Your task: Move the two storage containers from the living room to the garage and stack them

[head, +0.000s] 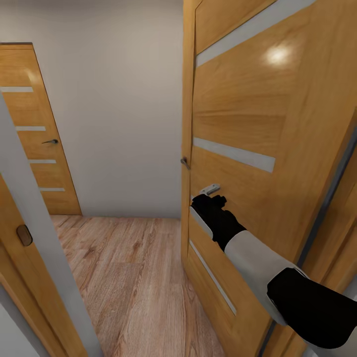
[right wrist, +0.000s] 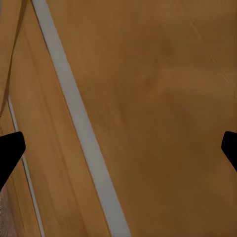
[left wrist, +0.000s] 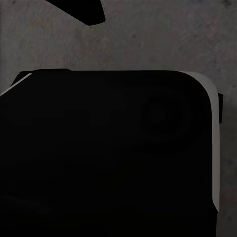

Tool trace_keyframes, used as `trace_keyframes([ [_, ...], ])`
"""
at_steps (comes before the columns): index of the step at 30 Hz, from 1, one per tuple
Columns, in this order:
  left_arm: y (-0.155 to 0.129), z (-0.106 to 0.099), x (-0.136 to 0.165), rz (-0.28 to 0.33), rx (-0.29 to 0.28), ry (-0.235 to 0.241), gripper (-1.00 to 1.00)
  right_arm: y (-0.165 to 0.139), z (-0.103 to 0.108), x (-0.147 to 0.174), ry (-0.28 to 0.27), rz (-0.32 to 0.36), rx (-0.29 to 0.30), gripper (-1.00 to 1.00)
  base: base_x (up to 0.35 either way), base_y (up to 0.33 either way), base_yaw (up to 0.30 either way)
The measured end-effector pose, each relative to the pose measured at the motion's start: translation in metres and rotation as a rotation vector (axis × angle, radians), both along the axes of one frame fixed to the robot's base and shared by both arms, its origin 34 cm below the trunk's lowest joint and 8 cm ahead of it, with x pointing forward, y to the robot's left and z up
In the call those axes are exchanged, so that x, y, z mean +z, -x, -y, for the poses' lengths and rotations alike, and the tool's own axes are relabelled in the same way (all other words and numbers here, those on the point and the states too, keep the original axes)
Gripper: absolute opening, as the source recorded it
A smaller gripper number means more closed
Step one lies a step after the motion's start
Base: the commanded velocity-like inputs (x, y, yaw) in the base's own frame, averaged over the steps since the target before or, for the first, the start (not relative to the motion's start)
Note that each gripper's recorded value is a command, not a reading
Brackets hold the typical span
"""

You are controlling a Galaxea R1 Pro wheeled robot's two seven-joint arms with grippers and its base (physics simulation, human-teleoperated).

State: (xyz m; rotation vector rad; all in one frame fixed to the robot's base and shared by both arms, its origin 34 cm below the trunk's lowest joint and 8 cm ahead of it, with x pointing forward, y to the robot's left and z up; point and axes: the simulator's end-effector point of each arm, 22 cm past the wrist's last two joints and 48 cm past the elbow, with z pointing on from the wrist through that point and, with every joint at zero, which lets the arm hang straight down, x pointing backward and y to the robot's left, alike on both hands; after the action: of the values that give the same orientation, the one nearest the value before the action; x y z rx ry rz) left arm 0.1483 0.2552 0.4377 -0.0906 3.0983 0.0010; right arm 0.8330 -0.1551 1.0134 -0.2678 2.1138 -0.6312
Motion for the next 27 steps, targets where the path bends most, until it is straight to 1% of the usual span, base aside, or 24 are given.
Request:
trace_keyframes([
  [6,0.000,0.000,0.000,0.000,0.000,0.000,1.00,0.001,-0.002,-0.004,-0.008,-0.007,0.005,1.00,0.000,0.000,0.000],
  [9,0.000,0.000,0.000,0.000,0.000,0.000,1.00,0.006,-0.008,-0.020,-0.025,-0.030,0.023,1.00,0.000,0.000,0.000],
  [10,0.000,0.000,0.000,0.000,0.000,0.000,1.00,0.008,-0.012,-0.027,-0.037,-0.038,0.037,1.00,0.000,0.000,0.000],
  [11,0.000,0.000,0.000,0.000,0.000,0.000,1.00,0.014,-0.022,-0.038,-0.061,-0.049,0.063,1.00,0.000,0.000,0.000],
  [12,0.000,0.000,0.000,0.000,0.000,0.000,1.00,0.016,-0.026,-0.041,-0.067,-0.052,0.073,1.00,0.000,0.000,0.000],
  [15,0.000,0.000,0.000,0.000,0.000,0.000,1.00,0.031,-0.043,-0.064,-0.111,-0.075,0.117,1.00,0.000,0.000,0.000],
  [16,0.000,0.000,0.000,0.000,0.000,0.000,1.00,0.033,-0.045,-0.068,-0.116,-0.081,0.123,1.00,0.000,0.000,0.000],
  [18,0.000,0.000,0.000,0.000,0.000,0.000,1.00,0.045,-0.055,-0.092,-0.150,-0.110,0.149,1.00,0.000,0.000,0.000],
  [19,0.000,0.000,0.000,0.000,0.000,0.000,1.00,0.052,-0.063,-0.108,-0.178,-0.124,0.167,1.00,0.000,0.000,0.000],
  [20,0.000,0.000,0.000,0.000,0.000,0.000,1.00,0.055,-0.065,-0.114,-0.185,-0.128,0.174,1.00,0.000,0.000,0.000],
  [21,0.000,0.000,0.000,0.000,0.000,0.000,1.00,0.062,-0.071,-0.129,-0.213,-0.143,0.191,1.00,0.000,0.000,0.000],
  [24,0.000,0.000,0.000,0.000,0.000,0.000,1.00,0.078,-0.082,-0.158,-0.257,-0.174,0.219,1.00,0.000,0.000,0.000],
  [27,0.000,0.000,0.000,0.000,0.000,0.000,1.00,0.085,-0.087,-0.173,-0.281,-0.185,0.232,1.00,0.000,0.000,0.000],
])
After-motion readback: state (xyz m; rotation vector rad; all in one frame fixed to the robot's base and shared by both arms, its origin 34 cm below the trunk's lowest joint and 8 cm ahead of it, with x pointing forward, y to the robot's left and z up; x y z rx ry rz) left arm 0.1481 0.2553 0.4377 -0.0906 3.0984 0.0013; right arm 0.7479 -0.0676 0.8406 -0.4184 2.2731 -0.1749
